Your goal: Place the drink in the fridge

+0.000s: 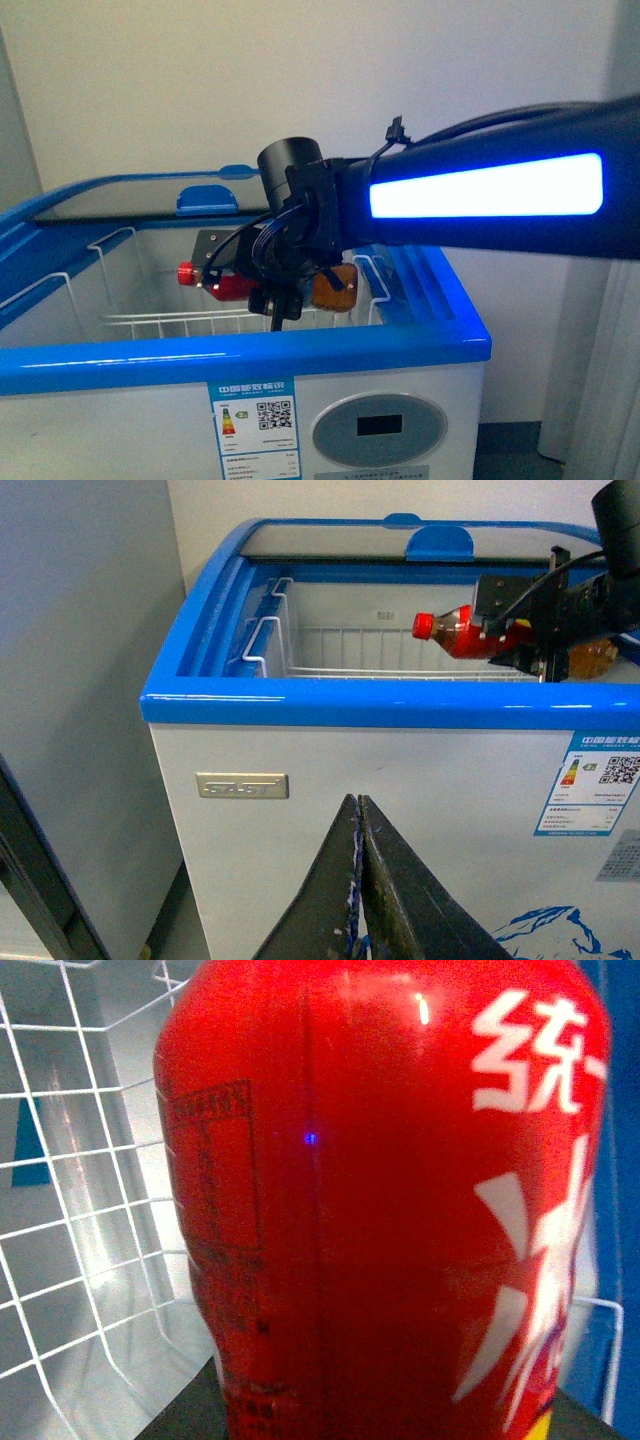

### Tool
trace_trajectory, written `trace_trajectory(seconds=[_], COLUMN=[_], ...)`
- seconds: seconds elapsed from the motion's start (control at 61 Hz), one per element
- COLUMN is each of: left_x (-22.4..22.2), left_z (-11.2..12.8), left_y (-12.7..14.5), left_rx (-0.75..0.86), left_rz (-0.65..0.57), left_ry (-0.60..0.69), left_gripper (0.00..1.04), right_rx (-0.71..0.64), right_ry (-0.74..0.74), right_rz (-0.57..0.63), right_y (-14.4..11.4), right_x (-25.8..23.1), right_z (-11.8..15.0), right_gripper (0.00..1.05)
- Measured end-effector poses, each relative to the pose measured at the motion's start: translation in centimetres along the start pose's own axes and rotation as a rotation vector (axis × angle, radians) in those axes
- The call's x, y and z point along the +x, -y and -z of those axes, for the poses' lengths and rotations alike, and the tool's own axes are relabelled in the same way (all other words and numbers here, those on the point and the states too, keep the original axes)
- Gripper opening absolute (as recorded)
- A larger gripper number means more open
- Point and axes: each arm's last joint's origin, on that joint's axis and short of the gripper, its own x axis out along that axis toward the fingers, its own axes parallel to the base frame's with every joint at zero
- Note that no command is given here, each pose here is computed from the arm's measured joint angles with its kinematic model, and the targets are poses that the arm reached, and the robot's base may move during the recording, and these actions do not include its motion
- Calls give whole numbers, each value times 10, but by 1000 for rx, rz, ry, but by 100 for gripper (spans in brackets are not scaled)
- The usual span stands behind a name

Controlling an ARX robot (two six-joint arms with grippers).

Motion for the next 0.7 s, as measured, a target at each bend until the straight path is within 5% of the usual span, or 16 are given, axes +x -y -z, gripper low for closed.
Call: trace_trajectory(seconds=[0.459,0.705], left_x=[0,0], left_z=[0,0], left_y=[0,0], left_rx=[0,0], left_rz=[0,0], left_ry=[0,0], left_gripper=[3,3], right_rx=[39,45], right_ry=[-2,58], right_rz=[-49,-108], right_y=[-47,-50], right_x=[37,24], right_z=[-4,-11], right_gripper=[38,83])
